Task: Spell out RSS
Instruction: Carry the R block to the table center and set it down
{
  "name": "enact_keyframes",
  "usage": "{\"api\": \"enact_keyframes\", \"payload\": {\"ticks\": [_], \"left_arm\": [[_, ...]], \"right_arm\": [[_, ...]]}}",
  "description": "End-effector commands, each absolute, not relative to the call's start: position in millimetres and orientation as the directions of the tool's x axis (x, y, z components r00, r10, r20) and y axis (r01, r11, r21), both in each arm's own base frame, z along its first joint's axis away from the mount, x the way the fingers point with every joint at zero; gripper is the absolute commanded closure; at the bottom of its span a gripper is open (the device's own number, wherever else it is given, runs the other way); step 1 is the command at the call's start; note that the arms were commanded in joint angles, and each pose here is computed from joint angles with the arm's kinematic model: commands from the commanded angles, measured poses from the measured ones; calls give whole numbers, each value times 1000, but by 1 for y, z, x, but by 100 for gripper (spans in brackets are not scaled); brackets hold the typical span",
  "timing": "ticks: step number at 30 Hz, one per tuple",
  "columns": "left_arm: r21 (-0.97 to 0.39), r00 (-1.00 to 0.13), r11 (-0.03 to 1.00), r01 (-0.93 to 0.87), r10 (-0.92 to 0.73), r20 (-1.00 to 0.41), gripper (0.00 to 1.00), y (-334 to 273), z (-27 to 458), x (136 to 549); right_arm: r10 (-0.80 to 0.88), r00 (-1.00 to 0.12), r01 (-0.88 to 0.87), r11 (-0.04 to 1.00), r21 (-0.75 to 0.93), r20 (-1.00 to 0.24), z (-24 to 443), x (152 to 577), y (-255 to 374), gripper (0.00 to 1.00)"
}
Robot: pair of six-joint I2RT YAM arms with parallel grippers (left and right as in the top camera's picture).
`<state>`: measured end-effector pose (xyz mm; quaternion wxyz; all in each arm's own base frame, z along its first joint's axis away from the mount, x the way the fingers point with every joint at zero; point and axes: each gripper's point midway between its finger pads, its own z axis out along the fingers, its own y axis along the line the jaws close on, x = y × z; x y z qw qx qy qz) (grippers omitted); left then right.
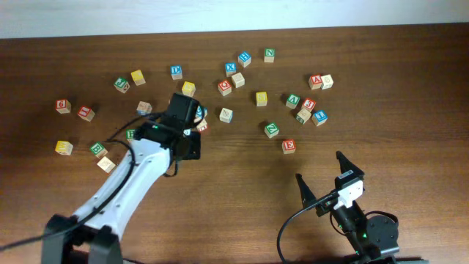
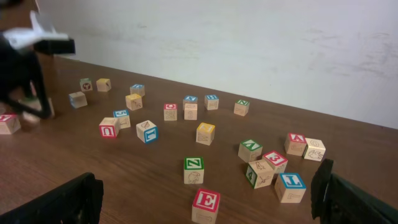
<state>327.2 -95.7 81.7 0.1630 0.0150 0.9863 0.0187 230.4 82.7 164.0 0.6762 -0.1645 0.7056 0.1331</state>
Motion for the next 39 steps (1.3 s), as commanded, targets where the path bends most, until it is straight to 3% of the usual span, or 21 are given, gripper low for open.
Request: {"api": "enact_keyframes", "payload": {"ticks": [1, 17, 27, 35, 39], "left_arm": [[97, -958, 991, -91, -60, -280, 100, -84, 54, 323], [116, -970, 992, -58, -29, -242, 100, -90, 7, 338], [110, -967, 993, -40, -11, -254, 92, -92, 8, 342], [117, -975, 992, -43, -16, -224, 76, -90, 6, 334], [118, -976, 992, -42, -16, -219, 62, -90, 6, 333]], "right_arm": [[-42, -39, -403, 915, -22, -998, 162, 231, 81, 2], [-42, -39, -403, 915, -22, -998, 162, 231, 81, 2], [-42, -39, -403, 915, -23, -998, 162, 231, 81, 2], [-42, -39, -403, 915, -23, -998, 162, 231, 81, 2], [-42, -39, -403, 915, -23, -998, 162, 231, 81, 2]]}}
